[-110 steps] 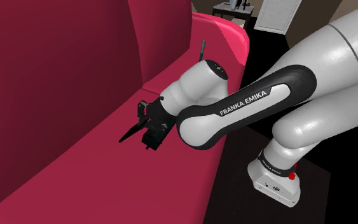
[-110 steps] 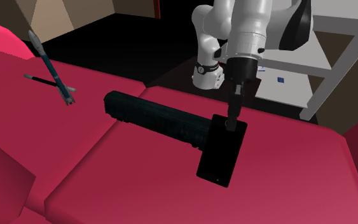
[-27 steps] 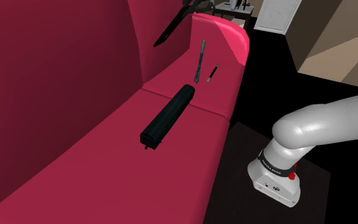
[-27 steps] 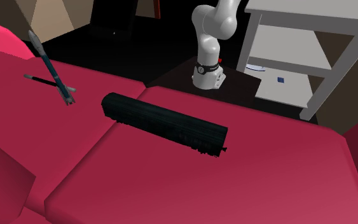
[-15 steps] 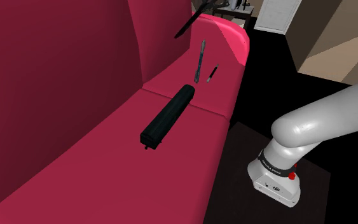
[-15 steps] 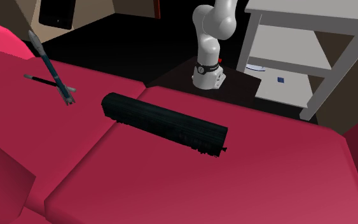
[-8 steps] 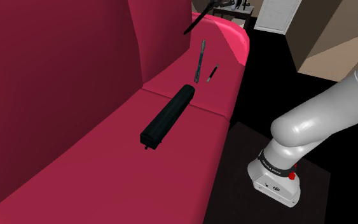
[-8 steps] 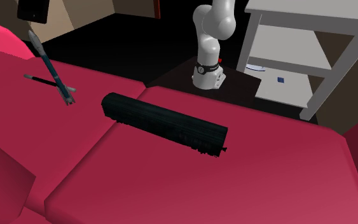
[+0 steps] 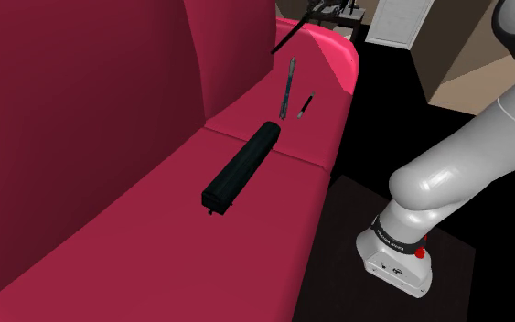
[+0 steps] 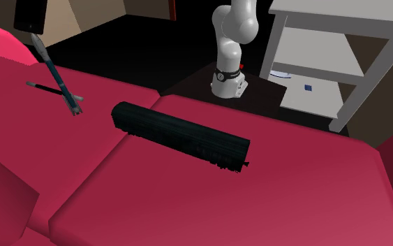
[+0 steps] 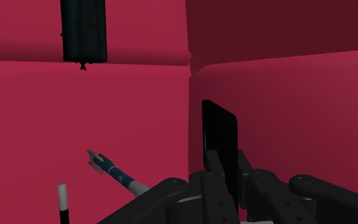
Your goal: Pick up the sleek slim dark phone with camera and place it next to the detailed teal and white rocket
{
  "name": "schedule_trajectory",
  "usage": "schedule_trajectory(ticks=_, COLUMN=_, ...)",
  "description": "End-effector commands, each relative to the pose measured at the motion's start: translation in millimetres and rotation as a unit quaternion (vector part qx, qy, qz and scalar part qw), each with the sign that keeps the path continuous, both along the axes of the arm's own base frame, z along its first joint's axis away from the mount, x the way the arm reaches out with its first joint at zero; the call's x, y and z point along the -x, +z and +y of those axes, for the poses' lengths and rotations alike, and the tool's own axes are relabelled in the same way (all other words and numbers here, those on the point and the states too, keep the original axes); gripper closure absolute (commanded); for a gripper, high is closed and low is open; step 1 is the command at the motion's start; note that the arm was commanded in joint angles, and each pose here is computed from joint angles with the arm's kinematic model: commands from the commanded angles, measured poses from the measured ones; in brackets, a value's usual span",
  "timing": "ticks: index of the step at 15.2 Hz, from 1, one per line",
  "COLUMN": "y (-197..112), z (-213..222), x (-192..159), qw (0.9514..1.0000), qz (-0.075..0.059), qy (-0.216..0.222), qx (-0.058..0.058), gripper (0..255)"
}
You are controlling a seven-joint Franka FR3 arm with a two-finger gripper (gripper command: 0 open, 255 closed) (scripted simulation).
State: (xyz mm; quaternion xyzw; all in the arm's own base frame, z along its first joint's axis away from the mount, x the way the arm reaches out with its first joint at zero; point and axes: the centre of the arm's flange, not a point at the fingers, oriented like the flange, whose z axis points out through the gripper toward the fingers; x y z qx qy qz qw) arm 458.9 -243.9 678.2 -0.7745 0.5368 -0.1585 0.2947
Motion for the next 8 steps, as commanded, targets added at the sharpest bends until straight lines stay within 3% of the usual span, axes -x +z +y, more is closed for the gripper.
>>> schedule_trajectory(ticks=1, y=-10, z=0, x=0, qw=1.0000, qz=0.000, qy=0.000, qx=0.000, gripper=255)
schedule_trajectory(ticks=8, y=-47, z=0, x=0, qw=1.0000, qz=0.000, qy=0.000, qx=0.000, gripper=255)
